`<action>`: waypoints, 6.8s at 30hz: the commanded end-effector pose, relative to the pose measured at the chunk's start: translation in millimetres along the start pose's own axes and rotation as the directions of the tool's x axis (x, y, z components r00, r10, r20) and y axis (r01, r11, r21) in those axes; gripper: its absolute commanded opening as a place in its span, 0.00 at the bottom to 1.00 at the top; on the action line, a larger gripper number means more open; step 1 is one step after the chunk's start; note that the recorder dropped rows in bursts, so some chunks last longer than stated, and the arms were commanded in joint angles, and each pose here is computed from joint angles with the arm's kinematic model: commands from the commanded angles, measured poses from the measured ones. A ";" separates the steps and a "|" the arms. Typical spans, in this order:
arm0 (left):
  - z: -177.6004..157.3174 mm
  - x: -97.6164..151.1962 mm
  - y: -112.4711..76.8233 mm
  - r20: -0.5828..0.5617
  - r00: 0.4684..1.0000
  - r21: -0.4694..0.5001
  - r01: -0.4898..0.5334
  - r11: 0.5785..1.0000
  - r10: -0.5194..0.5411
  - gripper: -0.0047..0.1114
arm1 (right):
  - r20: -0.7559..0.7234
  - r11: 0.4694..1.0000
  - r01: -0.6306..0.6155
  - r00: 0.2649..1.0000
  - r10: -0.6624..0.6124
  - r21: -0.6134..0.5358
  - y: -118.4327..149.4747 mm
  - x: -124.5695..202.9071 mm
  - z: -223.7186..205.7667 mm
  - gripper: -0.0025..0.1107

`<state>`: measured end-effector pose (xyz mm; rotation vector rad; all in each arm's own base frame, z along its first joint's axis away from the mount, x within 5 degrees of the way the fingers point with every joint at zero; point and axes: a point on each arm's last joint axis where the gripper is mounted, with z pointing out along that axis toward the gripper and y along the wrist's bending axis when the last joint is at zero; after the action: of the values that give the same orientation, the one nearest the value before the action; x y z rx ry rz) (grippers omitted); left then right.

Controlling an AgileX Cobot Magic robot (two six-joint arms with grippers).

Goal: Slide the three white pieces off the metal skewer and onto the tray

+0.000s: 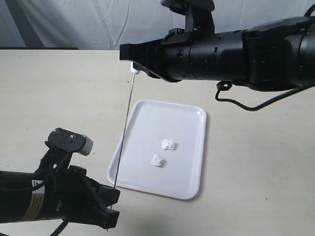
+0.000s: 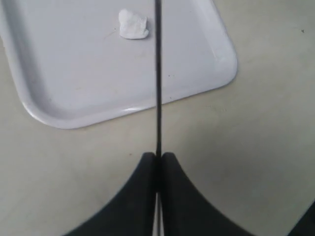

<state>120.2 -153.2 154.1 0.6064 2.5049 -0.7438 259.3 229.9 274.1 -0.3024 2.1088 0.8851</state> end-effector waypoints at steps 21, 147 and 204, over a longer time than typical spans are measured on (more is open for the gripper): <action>0.6 34.7 14.7 -0.109 0.993 -0.051 -0.053 0.997 0.047 0.04 | 0.213 0.971 0.026 0.974 -0.078 0.237 -8.1 -49.1 -15.3 0.02; -237.8 5.5 -2.4 0.930 0.240 -0.273 -0.056 0.960 0.278 0.20 | 0.725 0.805 -0.165 0.562 -0.397 0.569 -41.1 43.6 -330.1 0.44; -140.5 76.4 71.5 0.647 0.676 -0.679 0.301 0.669 0.352 0.20 | 0.244 0.721 0.140 0.883 -0.401 0.678 -108.2 181.3 -238.0 0.44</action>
<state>55.5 8.3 194.7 -0.0898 1.6910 0.1308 54.4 4.5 185.4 -0.0829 1.7966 -0.0187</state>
